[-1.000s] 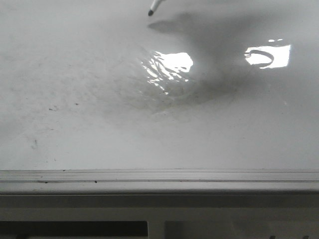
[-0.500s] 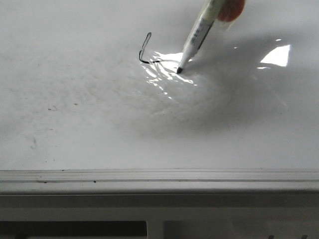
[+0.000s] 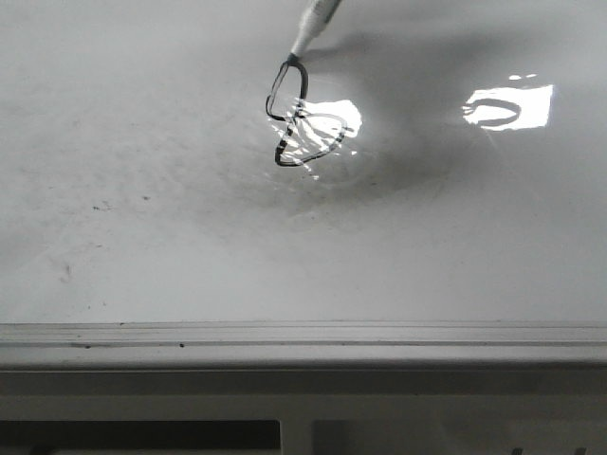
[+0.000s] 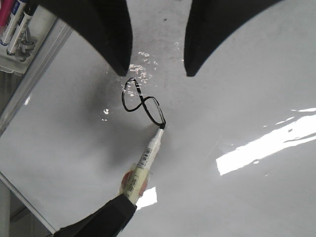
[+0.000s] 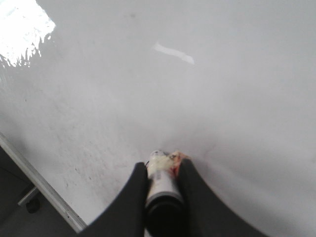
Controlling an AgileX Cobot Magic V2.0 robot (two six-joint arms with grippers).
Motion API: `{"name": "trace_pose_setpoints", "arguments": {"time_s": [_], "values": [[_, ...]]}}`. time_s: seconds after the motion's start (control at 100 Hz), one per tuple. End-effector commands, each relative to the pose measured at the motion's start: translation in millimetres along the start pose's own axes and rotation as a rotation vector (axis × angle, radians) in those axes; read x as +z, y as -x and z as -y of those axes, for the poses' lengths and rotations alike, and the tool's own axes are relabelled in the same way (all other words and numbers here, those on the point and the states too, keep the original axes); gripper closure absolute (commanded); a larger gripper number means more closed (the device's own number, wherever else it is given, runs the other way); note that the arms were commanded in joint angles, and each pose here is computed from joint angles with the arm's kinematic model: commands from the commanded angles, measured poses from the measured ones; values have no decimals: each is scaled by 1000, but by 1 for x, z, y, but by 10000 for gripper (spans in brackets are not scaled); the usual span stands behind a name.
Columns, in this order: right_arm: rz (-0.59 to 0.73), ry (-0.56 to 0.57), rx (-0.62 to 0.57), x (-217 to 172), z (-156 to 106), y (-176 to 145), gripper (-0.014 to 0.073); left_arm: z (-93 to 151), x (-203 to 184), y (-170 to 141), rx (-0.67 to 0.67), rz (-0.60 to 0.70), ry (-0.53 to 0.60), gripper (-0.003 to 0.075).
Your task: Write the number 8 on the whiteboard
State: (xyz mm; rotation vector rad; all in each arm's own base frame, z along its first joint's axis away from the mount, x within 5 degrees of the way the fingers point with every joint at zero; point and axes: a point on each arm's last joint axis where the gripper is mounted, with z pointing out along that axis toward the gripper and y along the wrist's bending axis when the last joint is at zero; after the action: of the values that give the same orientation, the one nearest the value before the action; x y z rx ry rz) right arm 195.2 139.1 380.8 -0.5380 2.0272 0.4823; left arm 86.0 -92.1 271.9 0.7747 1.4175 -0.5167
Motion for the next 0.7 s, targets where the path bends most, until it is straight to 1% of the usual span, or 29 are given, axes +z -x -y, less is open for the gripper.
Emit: {"name": "trace_pose_setpoints", "arguments": {"time_s": [0.0,0.05,0.1,0.14,0.2,0.28,0.36,0.46,0.58,0.69], "values": [[80,9,-53,-4,-6,13,638,-1,1,15,-24,95,2,477],[53,29,-63,-8,-11,10,638,-1,2,14,-23,86,-1,477],[57,65,-61,-14,-19,8,638,-1,5,12,-10,70,-7,475],[59,89,-62,-18,-24,8,638,0,8,11,7,62,-15,464],[29,130,-63,-19,-33,4,638,1,13,9,20,55,-27,443],[-30,166,-81,-10,-43,-3,638,3,21,8,17,73,-41,415],[-63,195,-91,0,-53,-8,638,4,30,3,11,67,-57,414],[-78,220,-75,11,-62,-11,638,8,43,-6,28,29,-87,415],[-63,247,-76,19,-71,-12,638,16,52,-9,35,60,-145,416],[-73,265,-78,21,-77,-14,638,17,59,-13,22,55,-154,416]]}}
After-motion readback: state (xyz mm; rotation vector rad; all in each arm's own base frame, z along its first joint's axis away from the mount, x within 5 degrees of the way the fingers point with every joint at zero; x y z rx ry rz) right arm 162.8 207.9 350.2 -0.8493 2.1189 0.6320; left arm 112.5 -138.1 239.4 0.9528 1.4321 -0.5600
